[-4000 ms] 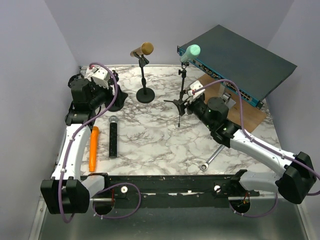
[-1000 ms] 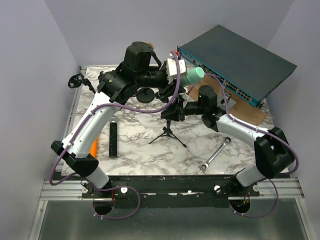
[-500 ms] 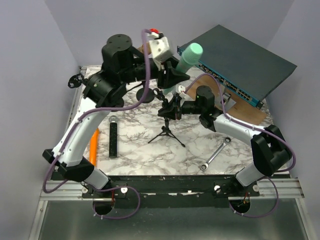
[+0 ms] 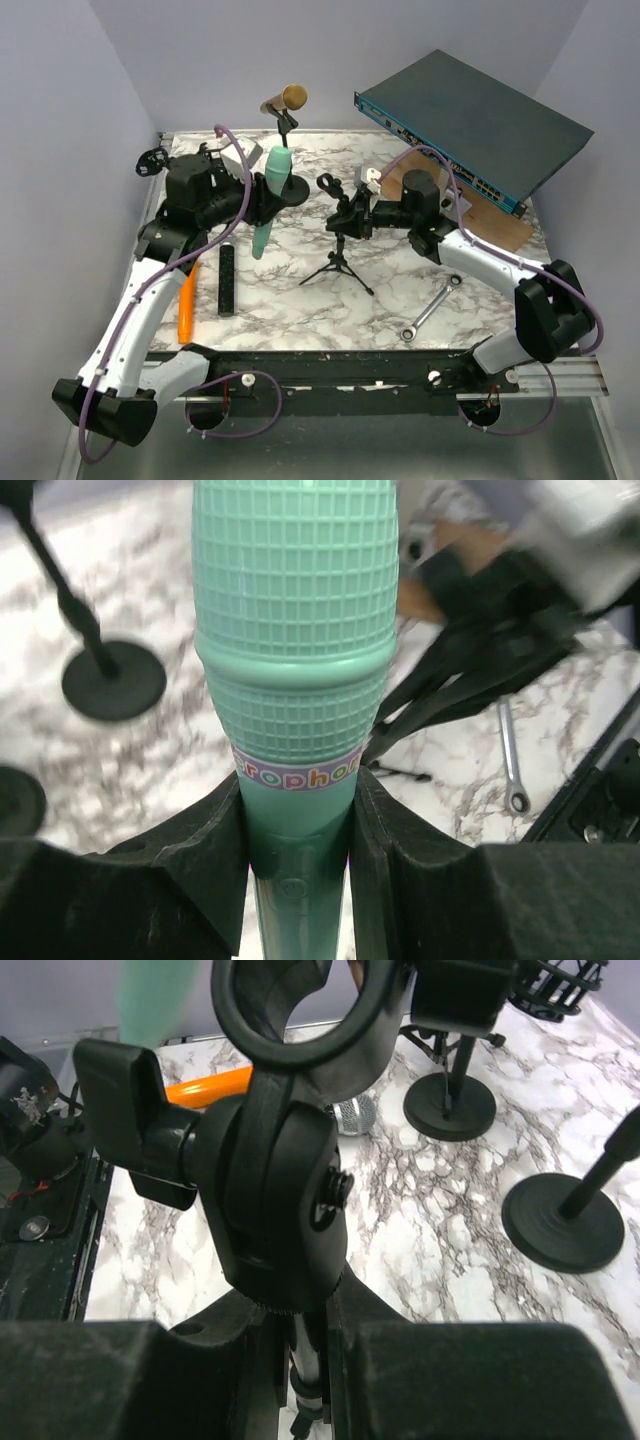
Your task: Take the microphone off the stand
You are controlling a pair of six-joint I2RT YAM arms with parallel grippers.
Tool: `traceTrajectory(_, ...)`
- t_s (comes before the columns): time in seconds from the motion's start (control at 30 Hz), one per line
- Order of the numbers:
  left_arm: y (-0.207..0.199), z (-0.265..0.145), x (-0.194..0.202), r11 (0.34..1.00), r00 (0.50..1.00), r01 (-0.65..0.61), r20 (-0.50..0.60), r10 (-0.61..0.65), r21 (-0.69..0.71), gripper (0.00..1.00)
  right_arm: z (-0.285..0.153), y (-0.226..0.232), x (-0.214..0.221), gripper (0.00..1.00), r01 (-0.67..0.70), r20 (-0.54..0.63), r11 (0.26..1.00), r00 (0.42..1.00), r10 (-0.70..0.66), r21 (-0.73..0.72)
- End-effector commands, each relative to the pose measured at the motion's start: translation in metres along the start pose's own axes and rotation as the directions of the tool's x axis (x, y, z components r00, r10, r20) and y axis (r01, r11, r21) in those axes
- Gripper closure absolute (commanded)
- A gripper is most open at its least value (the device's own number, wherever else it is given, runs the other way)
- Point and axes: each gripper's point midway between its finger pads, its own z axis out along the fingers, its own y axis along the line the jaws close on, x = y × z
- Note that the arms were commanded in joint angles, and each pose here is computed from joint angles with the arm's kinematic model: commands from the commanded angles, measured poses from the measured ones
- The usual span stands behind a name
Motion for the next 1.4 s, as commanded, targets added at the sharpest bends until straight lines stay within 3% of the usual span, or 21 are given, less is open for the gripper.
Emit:
traceTrajectory(0.0, 0.037, 0.013, 0.066, 0.971, 0.979, 0.176, -0.077, -0.191, -0.165, 1.00, -0.016, 0.004, 0.014, 0.99, -0.076, -0.060, 0.996, 0.995, 0.079, 0.056)
traceTrajectory(0.33, 0.083, 0.042, 0.180, 0.867, 0.862, 0.334, -0.252, -0.439, -0.368, 1.00, -0.028, 0.012, -0.009, 0.99, -0.036, -0.014, 0.995, 0.999, 0.037, 0.094)
traceTrajectory(0.5, 0.108, 0.041, 0.224, 0.793, 0.787, 0.358, -0.297, -0.540, -0.493, 0.89, -0.028, 0.008, -0.006, 0.99, -0.035, -0.014, 0.993, 0.999, 0.037, 0.111)
traceTrajectory(0.7, 0.104, 0.035, 0.264, 0.744, 0.697, 0.402, -0.349, -0.627, -0.533, 0.77, -0.027, 0.006, -0.002, 0.99, -0.045, -0.011, 0.992, 0.999, 0.047, 0.120)
traceTrajectory(0.9, 0.106, 0.026, 0.295, 0.710, 0.638, 0.388, -0.384, -0.667, -0.588, 0.76, -0.026, 0.006, -0.002, 0.99, -0.051, -0.010, 0.992, 0.999, 0.053, 0.116)
traceTrajectory(1.2, 0.112, 0.010, 0.312, 0.664, 0.572, 0.396, -0.395, -0.719, -0.634, 0.75, -0.029, 0.007, -0.008, 0.99, -0.041, -0.003, 0.991, 0.999, 0.042, 0.129)
traceTrajectory(1.37, 0.112, 0.007, 0.314, 0.651, 0.544, 0.408, -0.402, -0.737, -0.641, 0.65, -0.028, 0.007, -0.013, 0.99, -0.045, -0.005, 0.992, 0.999, 0.046, 0.120)
